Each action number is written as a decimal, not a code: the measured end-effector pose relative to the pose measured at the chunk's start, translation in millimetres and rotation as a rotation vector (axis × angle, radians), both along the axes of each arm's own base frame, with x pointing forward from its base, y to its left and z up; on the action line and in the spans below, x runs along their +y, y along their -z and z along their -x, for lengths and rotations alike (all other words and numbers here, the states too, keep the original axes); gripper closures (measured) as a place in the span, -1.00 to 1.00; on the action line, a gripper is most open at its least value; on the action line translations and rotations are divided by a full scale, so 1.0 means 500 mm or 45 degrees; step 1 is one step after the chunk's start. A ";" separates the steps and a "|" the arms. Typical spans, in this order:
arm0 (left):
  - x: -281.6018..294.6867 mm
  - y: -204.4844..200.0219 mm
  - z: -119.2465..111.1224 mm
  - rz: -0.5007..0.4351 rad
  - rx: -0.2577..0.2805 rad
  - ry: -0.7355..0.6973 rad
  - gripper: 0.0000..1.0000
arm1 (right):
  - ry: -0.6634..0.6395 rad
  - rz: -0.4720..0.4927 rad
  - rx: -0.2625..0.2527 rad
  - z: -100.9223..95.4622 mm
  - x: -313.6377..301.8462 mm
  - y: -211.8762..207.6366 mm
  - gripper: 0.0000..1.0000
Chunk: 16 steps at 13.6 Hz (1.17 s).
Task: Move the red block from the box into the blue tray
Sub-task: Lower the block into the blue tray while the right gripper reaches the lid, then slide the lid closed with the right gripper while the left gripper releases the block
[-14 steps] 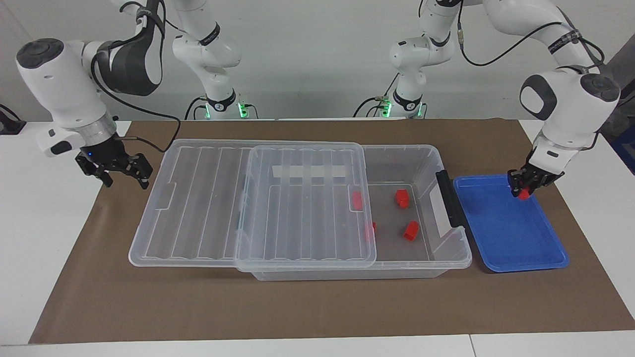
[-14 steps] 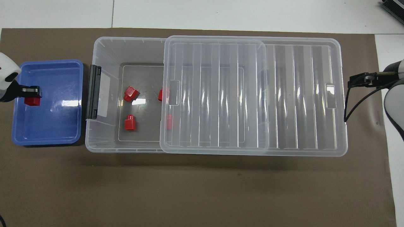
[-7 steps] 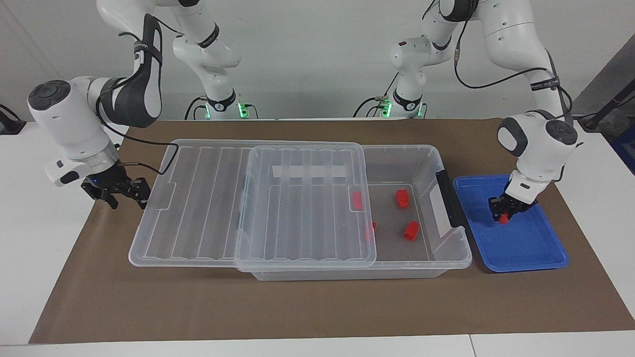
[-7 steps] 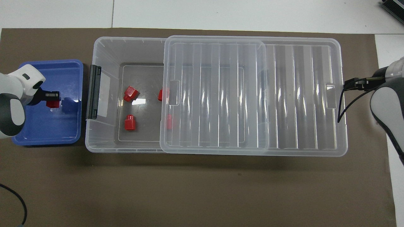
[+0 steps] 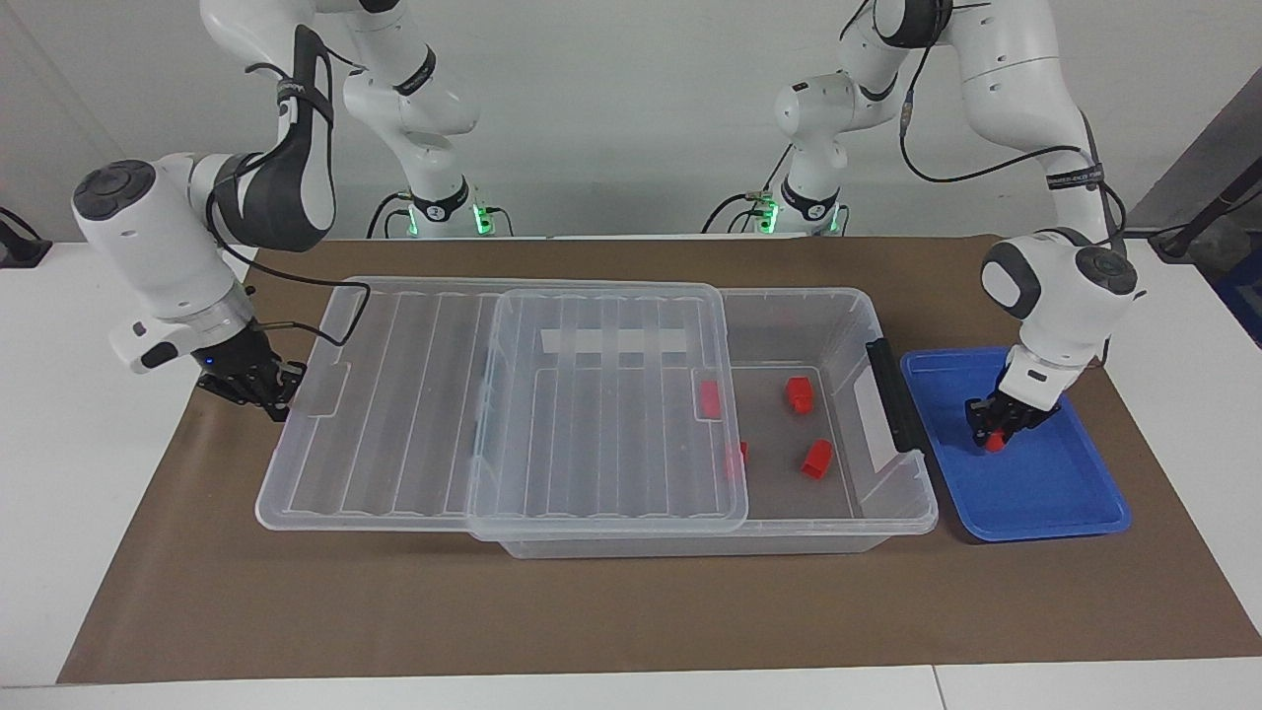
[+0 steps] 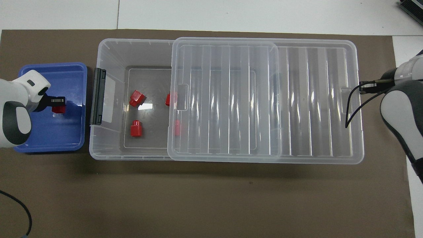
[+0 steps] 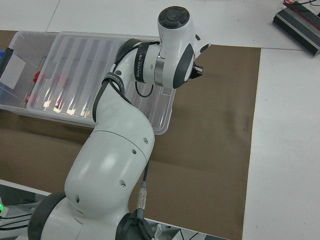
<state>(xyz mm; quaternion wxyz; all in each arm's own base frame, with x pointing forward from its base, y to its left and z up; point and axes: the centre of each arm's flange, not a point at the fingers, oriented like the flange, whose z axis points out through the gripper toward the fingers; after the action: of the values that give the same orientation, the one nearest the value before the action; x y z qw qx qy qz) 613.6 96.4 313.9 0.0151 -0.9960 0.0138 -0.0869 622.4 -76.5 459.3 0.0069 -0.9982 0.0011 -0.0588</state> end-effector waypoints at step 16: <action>-0.002 0.021 0.008 0.000 -0.009 0.003 -0.24 | -0.287 -0.006 -0.009 0.002 0.314 -0.009 0.98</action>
<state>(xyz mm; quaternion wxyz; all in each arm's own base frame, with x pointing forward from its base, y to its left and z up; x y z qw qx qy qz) 609.8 95.2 303.2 0.0151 -0.9957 0.0150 -0.0904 621.4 80.5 463.8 0.0156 -0.9918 -0.1112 -0.0610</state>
